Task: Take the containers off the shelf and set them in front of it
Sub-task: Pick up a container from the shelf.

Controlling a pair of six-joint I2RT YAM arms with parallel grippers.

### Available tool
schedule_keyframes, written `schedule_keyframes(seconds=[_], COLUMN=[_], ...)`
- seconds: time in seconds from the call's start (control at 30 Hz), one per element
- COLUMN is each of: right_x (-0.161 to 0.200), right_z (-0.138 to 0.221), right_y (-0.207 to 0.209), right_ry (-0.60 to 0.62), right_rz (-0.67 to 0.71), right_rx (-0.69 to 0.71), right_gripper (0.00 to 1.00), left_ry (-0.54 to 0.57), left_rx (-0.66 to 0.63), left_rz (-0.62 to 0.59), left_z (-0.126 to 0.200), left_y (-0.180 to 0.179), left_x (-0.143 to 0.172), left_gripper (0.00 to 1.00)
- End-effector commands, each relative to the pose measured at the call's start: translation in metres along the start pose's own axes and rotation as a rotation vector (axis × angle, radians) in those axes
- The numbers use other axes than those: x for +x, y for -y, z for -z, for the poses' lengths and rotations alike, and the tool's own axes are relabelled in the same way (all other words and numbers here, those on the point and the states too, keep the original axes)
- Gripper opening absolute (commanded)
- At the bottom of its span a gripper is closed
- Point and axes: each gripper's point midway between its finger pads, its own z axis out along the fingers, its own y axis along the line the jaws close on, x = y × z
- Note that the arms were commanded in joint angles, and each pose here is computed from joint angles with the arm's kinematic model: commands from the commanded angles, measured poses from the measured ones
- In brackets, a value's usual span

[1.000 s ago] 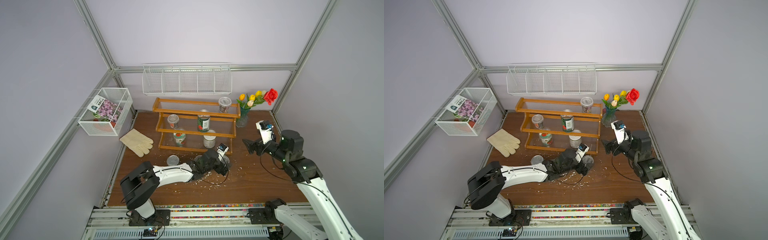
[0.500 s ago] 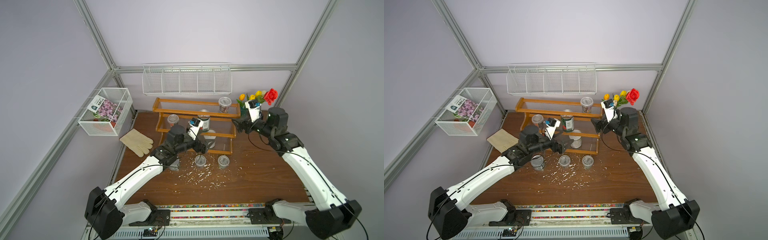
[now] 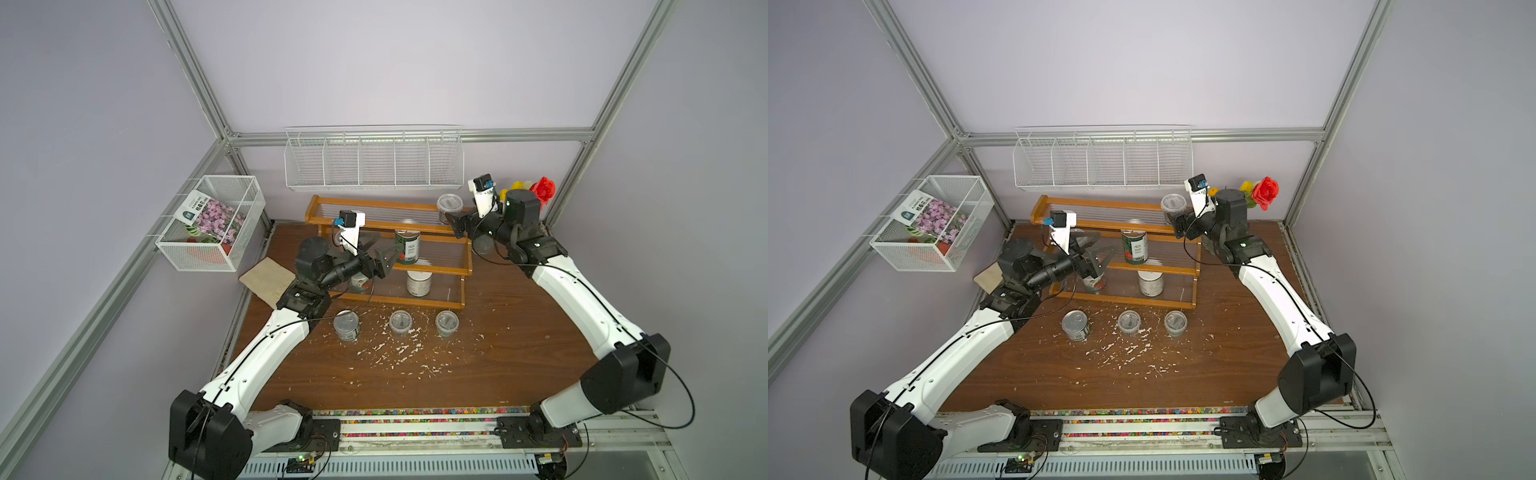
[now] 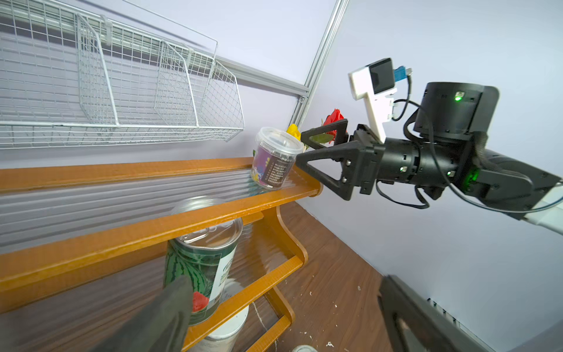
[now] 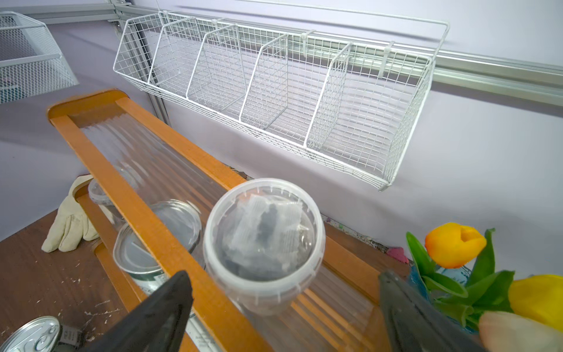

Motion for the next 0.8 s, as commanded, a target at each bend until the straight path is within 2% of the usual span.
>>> schedule_keyframes(seconds=[0.0,0.17,0.27,0.43,0.6,0.77], right_x=[-0.02,-0.017,-0.016,-0.017,-0.021,-0.034], right_z=[-0.008,-0.022,-0.029,-0.029,-0.02,0.007], right_y=[-0.004,-0.004,-0.007,-0.01,-0.013,-0.023], right_ry=[0.059,0.05,0.045,0.041,0.056,0.09], right_rz=[0.004,-0.008,-0.006,0.003,0.016,0.039], right_rx=[-0.018,-0.032,-0.052,-0.075,-0.082,-0.099], right_gripper=[0.98,0.97,0.89,0.67,0.64,0.62], left_ry=[0.022,0.018,0.013,0.006,-0.001,-0.002], left_rx=[0.019,0.015,0.012,0.009,0.012,0.022], left_rz=[0.019,0.037,0.043,0.05,0.055,0.052], left_z=[0.001,0.001,0.002,0.003,0.003,0.0], left_y=[0.0,-0.002,-0.003,-0.005,-0.005,-0.003], left_x=[-0.002,0.003,0.007,0.012,0.014,0.011], left_gripper=[0.99,0.99,0.99,0.99,0.99,0.99])
